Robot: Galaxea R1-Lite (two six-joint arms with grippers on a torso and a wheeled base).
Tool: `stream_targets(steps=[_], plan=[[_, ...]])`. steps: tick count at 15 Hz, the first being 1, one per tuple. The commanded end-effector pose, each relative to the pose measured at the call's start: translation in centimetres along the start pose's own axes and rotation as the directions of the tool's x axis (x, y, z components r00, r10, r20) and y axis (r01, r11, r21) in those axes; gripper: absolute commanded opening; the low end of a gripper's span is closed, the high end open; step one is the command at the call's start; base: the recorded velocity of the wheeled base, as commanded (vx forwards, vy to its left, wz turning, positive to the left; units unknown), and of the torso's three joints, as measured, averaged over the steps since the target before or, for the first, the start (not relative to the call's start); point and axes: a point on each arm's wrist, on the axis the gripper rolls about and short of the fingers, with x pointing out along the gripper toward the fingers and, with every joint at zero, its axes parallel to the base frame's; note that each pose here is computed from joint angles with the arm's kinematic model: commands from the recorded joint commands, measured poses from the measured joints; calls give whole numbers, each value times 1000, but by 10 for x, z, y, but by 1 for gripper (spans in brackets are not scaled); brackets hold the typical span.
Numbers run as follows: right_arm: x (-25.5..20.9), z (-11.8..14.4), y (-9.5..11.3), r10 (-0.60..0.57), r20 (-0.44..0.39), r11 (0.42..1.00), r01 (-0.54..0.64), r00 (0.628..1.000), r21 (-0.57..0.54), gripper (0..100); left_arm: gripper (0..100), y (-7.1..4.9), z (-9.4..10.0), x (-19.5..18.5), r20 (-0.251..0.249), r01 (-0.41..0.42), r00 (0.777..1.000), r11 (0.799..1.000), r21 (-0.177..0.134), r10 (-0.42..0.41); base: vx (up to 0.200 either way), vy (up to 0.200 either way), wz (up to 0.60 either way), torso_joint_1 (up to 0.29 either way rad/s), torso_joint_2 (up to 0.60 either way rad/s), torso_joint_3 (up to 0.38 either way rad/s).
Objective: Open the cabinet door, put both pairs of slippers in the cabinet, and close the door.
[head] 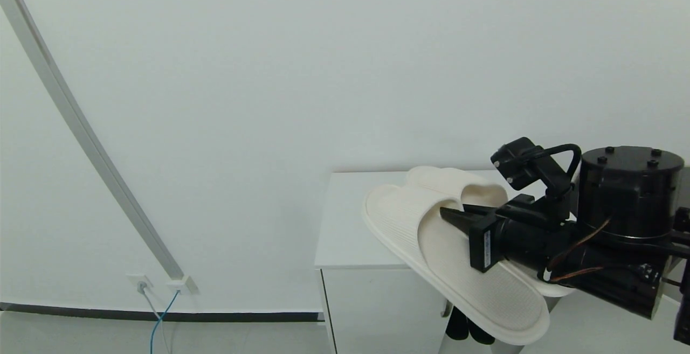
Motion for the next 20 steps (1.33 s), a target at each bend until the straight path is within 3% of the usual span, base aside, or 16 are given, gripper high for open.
stream_targets(steps=[1,7,20], plan=[[2,-2,0,-1,-11,1000,1,1000,-1,0,0,0,0,0,-2,0,1000,1000,-2,0,-200,0,0,2,2,-2],[6,-6,0,-2,-26,1000,2,1000,-4,0,0,0,0,0,-2,0,1000,1000,-2,0,-200,0,0,2,-1,4],[3,-20,7,11,-67,1000,-12,998,-17,0,0,0,0,0,-2,-3,1000,1000,-3,3,0,-15,0,1,1,0]])
